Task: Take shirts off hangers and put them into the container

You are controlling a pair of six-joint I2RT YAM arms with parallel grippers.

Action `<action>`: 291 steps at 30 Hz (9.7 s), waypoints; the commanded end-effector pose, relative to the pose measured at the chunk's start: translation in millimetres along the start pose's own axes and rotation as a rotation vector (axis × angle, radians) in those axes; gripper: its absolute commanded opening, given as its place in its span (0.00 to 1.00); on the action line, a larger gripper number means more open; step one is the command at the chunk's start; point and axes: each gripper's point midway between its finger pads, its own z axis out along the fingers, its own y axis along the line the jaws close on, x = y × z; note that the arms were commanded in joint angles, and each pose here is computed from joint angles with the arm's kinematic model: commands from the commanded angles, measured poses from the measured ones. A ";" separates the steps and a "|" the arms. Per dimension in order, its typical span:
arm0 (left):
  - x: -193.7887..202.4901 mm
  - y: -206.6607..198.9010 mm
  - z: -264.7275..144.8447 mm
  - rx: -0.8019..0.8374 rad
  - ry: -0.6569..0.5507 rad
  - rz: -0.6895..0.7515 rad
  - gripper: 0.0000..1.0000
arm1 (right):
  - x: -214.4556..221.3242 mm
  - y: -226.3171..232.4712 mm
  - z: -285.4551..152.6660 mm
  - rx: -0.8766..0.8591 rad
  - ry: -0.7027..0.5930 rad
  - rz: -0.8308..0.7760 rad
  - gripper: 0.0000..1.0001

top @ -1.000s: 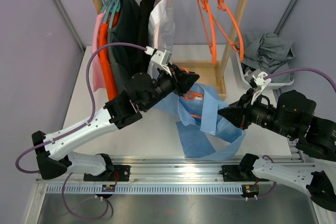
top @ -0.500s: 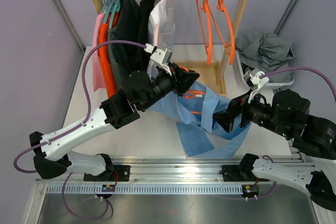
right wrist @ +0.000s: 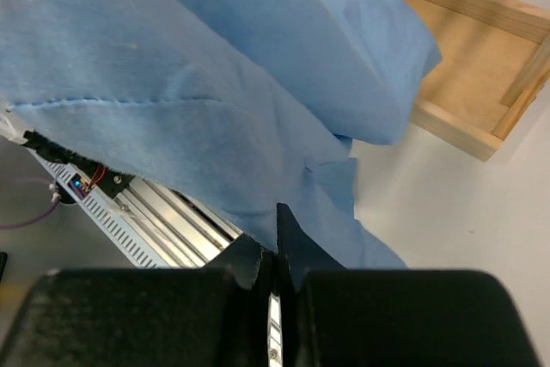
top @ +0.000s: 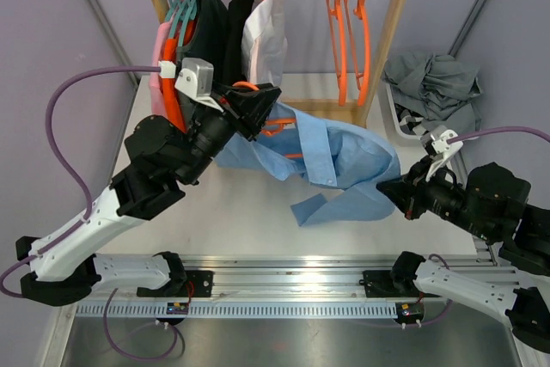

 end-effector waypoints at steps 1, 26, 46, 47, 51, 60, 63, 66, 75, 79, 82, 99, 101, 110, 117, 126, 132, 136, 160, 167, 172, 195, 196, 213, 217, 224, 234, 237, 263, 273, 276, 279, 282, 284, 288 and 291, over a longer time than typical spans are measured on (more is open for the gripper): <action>-49.4 1.6 -7.6 -0.026 -0.130 -0.016 0.21 | -4.3 -10.8 -6.2 0.049 -0.042 -0.002 0.00; -55.8 25.8 -43.8 -0.091 -0.158 -0.035 0.20 | -7.4 -107.9 -22.5 0.681 -0.086 0.070 0.00; -62.4 -12.6 -78.8 0.176 -0.197 -0.228 0.20 | 21.2 -123.5 17.7 0.886 0.085 -0.017 0.00; -61.0 -13.4 -79.2 0.180 -0.192 -0.232 0.20 | 19.3 -121.8 18.7 0.874 0.081 -0.013 0.00; -38.7 -26.1 -70.4 0.236 -0.135 -0.260 0.20 | 2.4 -98.2 24.6 0.687 0.008 0.045 0.48; 38.3 -89.0 -56.3 0.576 0.011 -0.561 0.19 | -63.1 -61.6 -8.5 0.409 -0.219 0.059 0.81; 52.8 -91.6 -54.6 0.600 0.024 -0.633 0.20 | -75.6 -52.0 -16.1 0.352 -0.240 0.046 0.82; 62.4 -90.1 -53.2 0.600 0.035 -0.658 0.20 | -87.1 -45.7 -26.6 0.309 -0.274 0.042 0.82; 114.0 -58.5 -23.2 0.390 0.133 -0.480 0.17 | -94.8 -27.0 -30.0 0.211 -0.245 0.014 0.84; 149.1 -48.3 -12.0 0.355 0.197 -0.428 0.10 | -103.8 -21.2 -38.3 0.179 -0.260 0.009 0.86; 145.2 -35.2 -20.5 0.356 0.107 -0.438 0.04 | -104.0 -21.8 -39.7 0.181 -0.259 0.006 0.86; 76.3 -14.6 -23.0 0.341 -0.071 -0.743 0.00 | -90.8 -18.6 -21.9 0.171 -0.201 -0.022 0.86; 89.1 -23.7 -5.9 0.278 0.067 -0.631 0.00 | -94.2 -18.2 -24.5 0.170 -0.207 -0.026 0.86; 184.4 -60.6 8.4 0.427 0.523 -0.165 0.00 | -94.4 -23.1 -26.8 0.204 -0.171 -0.050 0.94; 196.1 -52.0 -7.6 0.493 0.579 0.055 0.00 | -99.0 -22.1 -35.5 0.193 -0.182 -0.051 0.95; 182.4 -56.0 6.2 0.492 0.535 0.088 0.00 | -62.7 10.0 2.2 0.030 -0.031 -0.046 0.95; 170.1 -61.7 9.9 0.510 0.504 0.090 0.00 | -26.0 31.5 26.1 -0.080 0.083 0.010 0.92; 166.3 -62.1 14.5 0.507 0.496 0.105 0.00 | -9.0 44.5 29.2 -0.153 0.133 0.052 0.84; 122.7 -85.7 17.7 0.527 0.417 0.019 0.99 | 4.6 41.6 23.8 -0.152 0.160 0.062 0.00; 85.4 -95.0 -16.2 0.524 0.340 -0.014 0.99 | -9.1 32.3 17.0 -0.105 0.104 0.048 0.00; 57.5 -47.9 -40.5 0.296 0.232 0.006 0.99 | -29.0 29.2 5.8 -0.093 0.032 0.033 0.00; 66.0 17.3 -96.6 0.065 0.196 -0.060 0.99 | -175.6 -35.2 3.6 0.375 -0.470 -0.013 0.00; 67.5 18.3 -97.6 0.062 0.198 -0.060 0.99 | -177.7 -36.5 11.1 0.397 -0.469 -0.008 0.00; 65.9 36.0 -121.8 0.024 0.163 -0.090 0.99 | -216.3 -46.4 74.9 0.635 -0.479 0.085 0.00; 67.3 36.2 -121.0 0.023 0.162 -0.092 0.99 | -223.1 -36.5 85.8 0.586 -0.486 0.086 0.00; 71.2 35.8 -119.0 0.024 0.163 -0.093 0.99 | -237.7 -25.6 111.1 0.562 -0.499 0.075 0.00; 70.4 33.7 -123.8 0.041 0.154 -0.123 0.99 | -237.3 -22.1 156.0 0.597 -0.459 -0.017 0.00; 72.0 34.1 -125.5 0.043 0.155 -0.129 0.99 | -237.2 -24.4 164.4 0.622 -0.449 -0.060 0.00; 72.6 32.5 -123.7 0.048 0.156 -0.131 0.99 | -231.9 -120.1 214.5 0.649 -0.338 -0.078 0.00; 71.9 34.2 -123.7 0.039 0.155 -0.128 0.99 | -196.9 -115.5 233.6 0.554 -0.240 -0.064 0.00; 73.4 34.1 -122.6 0.038 0.157 -0.126 0.99 | -191.1 -118.5 227.9 0.572 -0.230 -0.066 0.00; 73.5 33.3 -122.0 0.041 0.158 -0.125 0.99 | -187.0 -122.5 221.6 0.602 -0.216 -0.061 0.00; 73.1 32.4 -121.4 0.045 0.156 -0.124 0.99 | -183.5 -122.6 212.8 0.611 -0.206 -0.054 0.54; 73.2 31.9 -121.5 0.048 0.157 -0.125 0.99 | -185.1 -118.8 197.6 0.603 -0.216 -0.049 0.65; 74.0 32.6 -122.4 0.044 0.162 -0.127 0.99 | -188.9 -86.8 158.0 0.483 -0.275 -0.026 0.81; 78.4 36.1 -122.4 0.027 0.170 -0.121 0.99 | -169.2 -45.6 131.1 0.339 -0.297 -0.021 0.85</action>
